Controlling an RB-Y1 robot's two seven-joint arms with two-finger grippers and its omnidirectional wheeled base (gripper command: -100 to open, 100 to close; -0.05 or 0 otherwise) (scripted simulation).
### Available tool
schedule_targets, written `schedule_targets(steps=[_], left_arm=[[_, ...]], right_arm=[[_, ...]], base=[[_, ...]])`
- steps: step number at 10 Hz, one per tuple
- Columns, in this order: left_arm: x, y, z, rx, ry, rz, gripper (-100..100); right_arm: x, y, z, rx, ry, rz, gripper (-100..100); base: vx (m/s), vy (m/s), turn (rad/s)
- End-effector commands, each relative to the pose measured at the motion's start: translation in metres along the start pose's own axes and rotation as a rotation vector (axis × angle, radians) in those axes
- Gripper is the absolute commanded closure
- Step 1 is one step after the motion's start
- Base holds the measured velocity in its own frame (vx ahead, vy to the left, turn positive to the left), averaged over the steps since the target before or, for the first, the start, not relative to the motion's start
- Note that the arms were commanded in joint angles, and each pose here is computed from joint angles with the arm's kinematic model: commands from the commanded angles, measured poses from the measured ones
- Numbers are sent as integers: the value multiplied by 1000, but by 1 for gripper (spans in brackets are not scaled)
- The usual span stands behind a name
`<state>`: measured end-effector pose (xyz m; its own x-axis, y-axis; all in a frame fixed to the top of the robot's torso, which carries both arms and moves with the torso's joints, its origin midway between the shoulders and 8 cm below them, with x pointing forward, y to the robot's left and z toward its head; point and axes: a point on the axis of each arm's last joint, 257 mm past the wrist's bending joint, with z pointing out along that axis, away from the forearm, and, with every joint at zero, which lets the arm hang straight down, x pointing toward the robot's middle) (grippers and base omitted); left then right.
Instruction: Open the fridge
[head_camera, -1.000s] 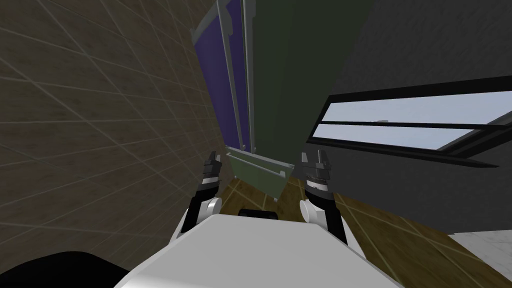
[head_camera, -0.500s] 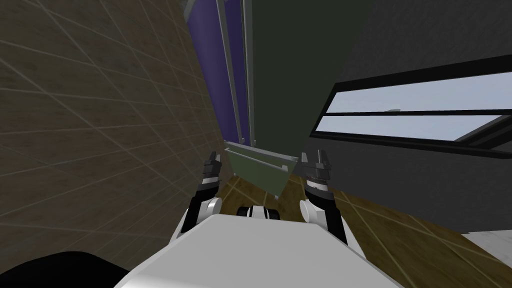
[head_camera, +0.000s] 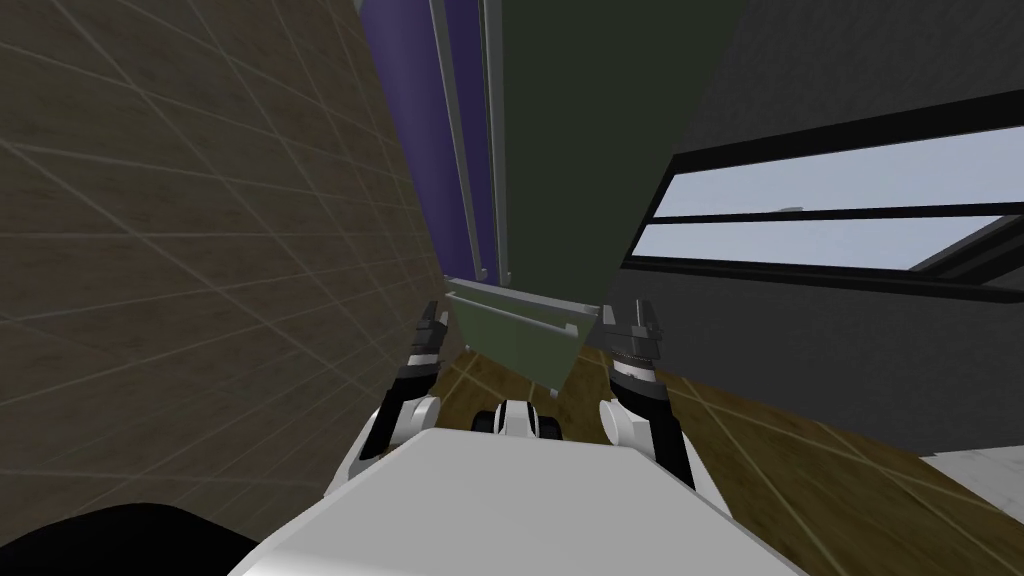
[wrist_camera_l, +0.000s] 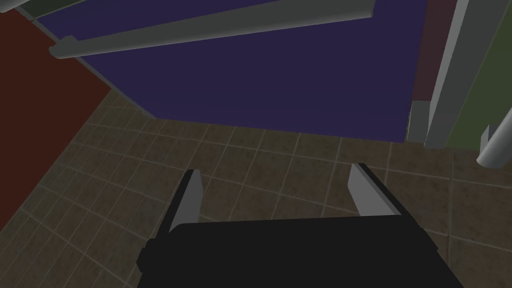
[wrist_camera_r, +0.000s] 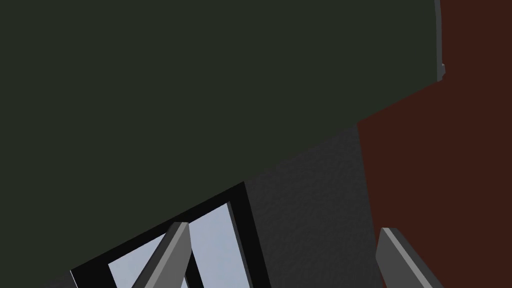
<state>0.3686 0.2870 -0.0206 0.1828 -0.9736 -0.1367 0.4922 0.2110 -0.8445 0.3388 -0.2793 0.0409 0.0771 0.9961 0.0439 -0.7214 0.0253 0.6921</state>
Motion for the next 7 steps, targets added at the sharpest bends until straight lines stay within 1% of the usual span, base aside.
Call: schedule_targets(steps=[1, 3, 4, 6, 7], left_arm=[[12, 19, 1, -35, 59, 24, -100], [20, 34, 1, -66, 90, 35, -100], [27, 50, 1, -98, 114, 42, -100], [34, 66, 0, -131, 131, 45, -100], [41, 81, 0, -163, 142, 43, -100]], right_arm=[[0, 0, 0, 0, 0, 0, 0], [0, 0, 0, 0, 0, 0, 0], [0, 0, 0, 0, 0, 0, 0], [0, 0, 0, 0, 0, 0, 0], [0, 0, 0, 0, 0, 0, 0]], base=[[39, 26, -53], [39, 26, -75], [49, 44, -101], [52, 45, -84], [59, 52, -111]])
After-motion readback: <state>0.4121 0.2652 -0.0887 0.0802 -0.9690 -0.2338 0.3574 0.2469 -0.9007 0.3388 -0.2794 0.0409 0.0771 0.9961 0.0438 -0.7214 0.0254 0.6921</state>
